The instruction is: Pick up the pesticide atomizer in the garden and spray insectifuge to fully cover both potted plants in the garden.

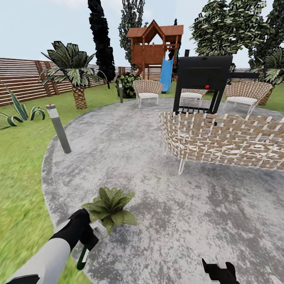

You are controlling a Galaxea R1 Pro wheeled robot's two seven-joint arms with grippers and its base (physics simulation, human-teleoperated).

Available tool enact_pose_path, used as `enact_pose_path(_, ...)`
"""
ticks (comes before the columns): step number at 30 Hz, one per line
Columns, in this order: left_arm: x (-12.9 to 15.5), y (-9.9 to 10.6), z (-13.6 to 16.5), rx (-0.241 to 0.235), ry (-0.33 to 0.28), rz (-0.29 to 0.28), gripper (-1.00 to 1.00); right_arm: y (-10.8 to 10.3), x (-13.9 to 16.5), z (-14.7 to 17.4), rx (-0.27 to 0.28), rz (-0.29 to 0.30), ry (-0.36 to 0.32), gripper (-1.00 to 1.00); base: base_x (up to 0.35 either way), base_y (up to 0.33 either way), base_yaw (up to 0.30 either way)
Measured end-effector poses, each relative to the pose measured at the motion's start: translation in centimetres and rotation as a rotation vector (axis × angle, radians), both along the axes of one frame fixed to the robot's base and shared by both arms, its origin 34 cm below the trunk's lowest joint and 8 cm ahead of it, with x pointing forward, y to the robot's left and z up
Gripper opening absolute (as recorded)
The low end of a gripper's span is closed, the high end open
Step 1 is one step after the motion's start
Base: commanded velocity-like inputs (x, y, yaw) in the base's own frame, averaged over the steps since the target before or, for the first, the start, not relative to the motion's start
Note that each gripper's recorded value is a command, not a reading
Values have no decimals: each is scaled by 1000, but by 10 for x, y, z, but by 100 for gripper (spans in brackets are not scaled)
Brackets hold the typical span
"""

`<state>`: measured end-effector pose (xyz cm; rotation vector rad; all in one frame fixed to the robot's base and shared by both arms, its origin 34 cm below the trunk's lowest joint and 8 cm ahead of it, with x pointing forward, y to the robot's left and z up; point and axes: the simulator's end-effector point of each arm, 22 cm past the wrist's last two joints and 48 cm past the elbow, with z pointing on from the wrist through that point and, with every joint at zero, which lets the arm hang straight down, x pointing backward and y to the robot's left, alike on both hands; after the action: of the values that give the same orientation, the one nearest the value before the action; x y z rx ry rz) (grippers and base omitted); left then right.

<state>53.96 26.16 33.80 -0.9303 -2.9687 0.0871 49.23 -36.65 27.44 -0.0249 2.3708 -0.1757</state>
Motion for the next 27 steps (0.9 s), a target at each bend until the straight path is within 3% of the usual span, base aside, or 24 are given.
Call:
enact_pose_path(8, 0, 2, 0, -2, -1, 8, -100, 0, 0, 0, 0, 0, 0, 100, 181, -219, 0)
enact_pose_path(15, 1, 1, 0, -3, -2, 9, -100, 0, 0, 0, 0, 1, 0, 100, 20, -269, 8)
enact_pose_path(21, 0, 1, 0, -1, 0, 8, -100, 1, 0, 0, 1, 1, 1, 100, 18, -265, 227)
enact_pose_path(27, 12, 2, 8, 2, -31, 15, -100, 1, 0, -1, 2, 1, 1, 100, 25, -46, 277)
